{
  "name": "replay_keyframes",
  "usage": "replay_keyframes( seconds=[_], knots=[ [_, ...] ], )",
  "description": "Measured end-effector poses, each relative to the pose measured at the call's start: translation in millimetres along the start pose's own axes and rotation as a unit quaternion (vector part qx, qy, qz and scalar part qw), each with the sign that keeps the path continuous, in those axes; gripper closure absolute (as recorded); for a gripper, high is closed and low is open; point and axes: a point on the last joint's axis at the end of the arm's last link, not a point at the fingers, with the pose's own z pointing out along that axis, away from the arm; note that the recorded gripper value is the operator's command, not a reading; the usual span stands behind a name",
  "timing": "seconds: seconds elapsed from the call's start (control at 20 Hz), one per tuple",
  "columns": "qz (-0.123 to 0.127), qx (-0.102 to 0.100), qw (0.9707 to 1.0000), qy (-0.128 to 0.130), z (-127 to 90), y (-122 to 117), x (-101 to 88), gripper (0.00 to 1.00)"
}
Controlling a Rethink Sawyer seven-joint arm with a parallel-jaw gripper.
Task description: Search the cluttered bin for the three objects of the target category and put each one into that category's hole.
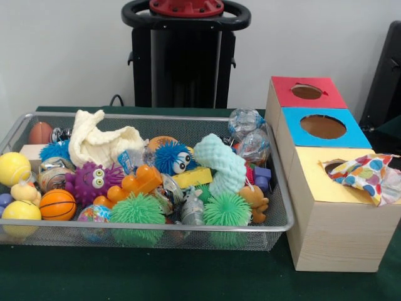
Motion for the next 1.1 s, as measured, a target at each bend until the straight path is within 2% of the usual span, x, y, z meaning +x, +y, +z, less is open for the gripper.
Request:
replay_keyframes(
  seconds=[0.25,0.3,0.5,0.75,1.1],
  knots=[
    [-0.007,-0.002,1.0000,-0.005,47.8,9.2,4.2,1.00],
    [-0.009,-0.003,0.9999,-0.005,66.5,12.6,7.4,1.00],
    [-0.013,-0.004,0.9999,-0.002,93.5,17.4,14.7,1.00],
    [-0.018,-0.006,0.9998,0.001,121.3,22.0,28.1,1.00],
    [-0.023,-0.007,0.9997,0.009,140.6,23.0,47.3,1.00]
  ],
)
